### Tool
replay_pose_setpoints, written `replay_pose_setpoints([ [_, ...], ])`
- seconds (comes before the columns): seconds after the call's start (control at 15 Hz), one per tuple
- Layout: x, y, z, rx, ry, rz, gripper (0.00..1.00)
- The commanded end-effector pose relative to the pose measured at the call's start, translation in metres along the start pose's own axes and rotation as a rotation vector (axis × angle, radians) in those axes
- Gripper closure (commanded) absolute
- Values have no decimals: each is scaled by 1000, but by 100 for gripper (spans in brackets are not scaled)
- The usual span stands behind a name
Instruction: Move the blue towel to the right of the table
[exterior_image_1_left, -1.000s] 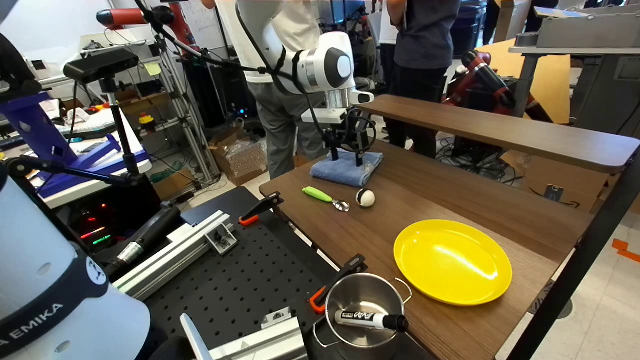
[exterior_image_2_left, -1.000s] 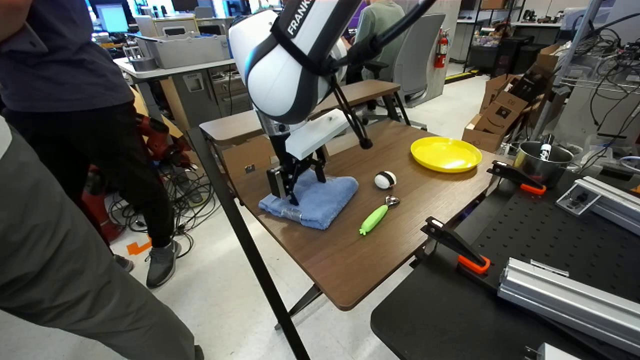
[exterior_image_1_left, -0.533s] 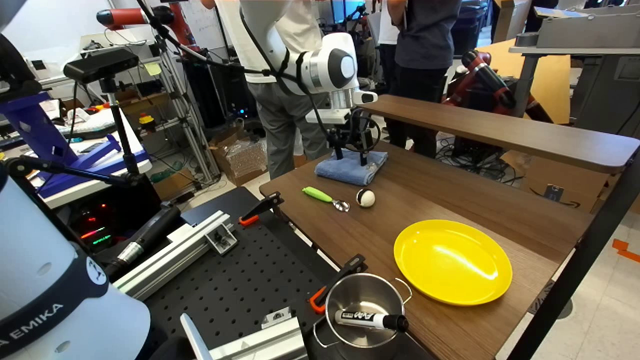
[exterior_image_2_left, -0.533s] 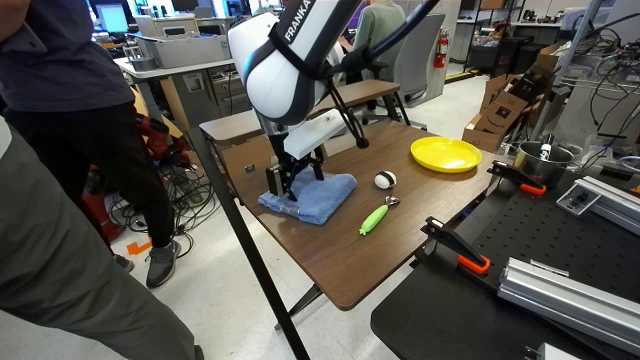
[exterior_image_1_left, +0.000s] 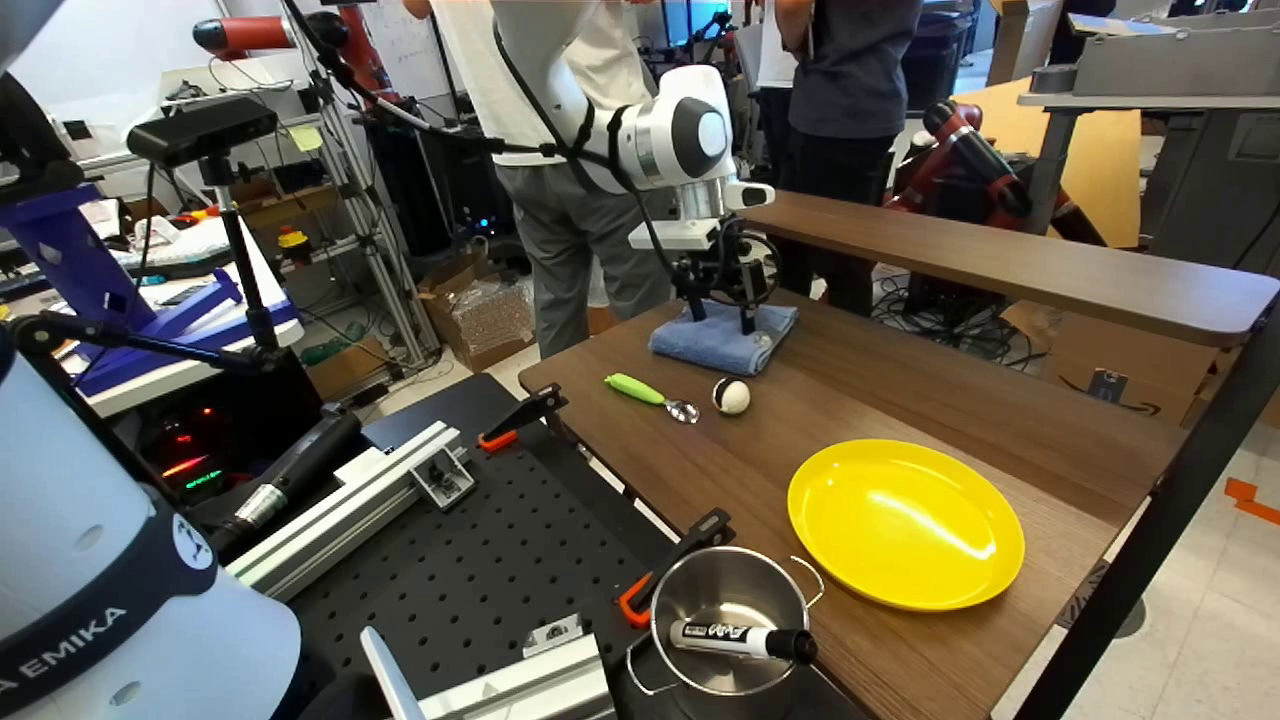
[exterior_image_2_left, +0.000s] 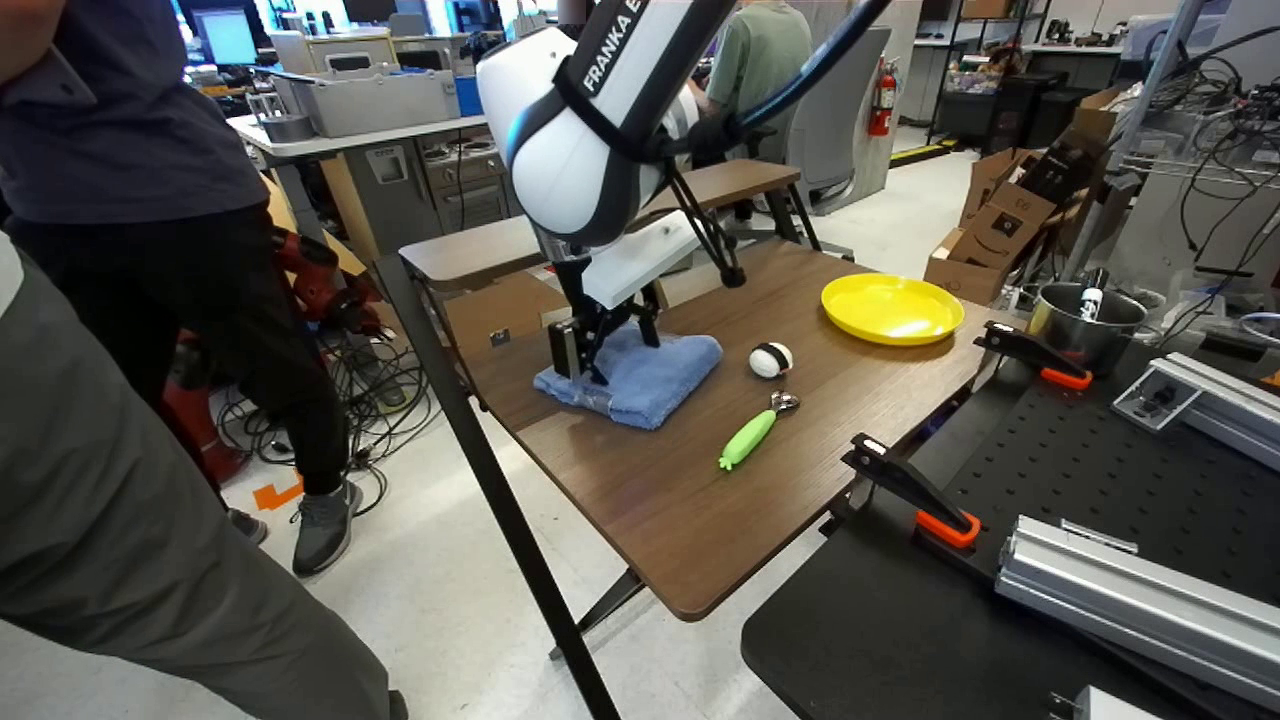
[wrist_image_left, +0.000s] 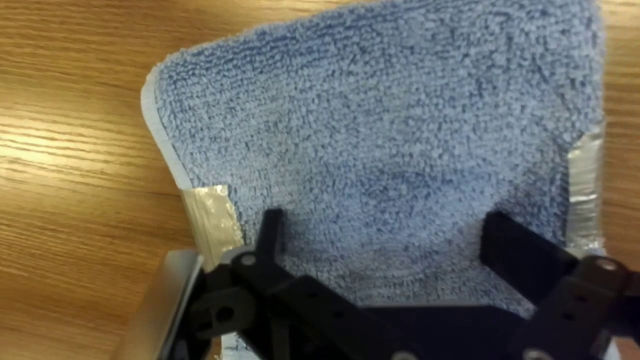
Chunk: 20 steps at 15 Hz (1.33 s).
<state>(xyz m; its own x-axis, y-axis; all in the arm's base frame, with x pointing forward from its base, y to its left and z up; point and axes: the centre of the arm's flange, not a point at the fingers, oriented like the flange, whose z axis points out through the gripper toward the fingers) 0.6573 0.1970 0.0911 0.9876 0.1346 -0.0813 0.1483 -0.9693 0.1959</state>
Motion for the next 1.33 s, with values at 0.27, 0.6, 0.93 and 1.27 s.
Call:
replay_pose_setpoints([
  [0.27, 13, 47, 14, -48, -10, 57, 0],
  [0.6, 15, 84, 33, -56, -41, 104, 0],
  [0.93, 12, 123, 44, -47, -57, 146, 0],
  [1.27, 9, 170, 53, -24, -76, 205, 0],
])
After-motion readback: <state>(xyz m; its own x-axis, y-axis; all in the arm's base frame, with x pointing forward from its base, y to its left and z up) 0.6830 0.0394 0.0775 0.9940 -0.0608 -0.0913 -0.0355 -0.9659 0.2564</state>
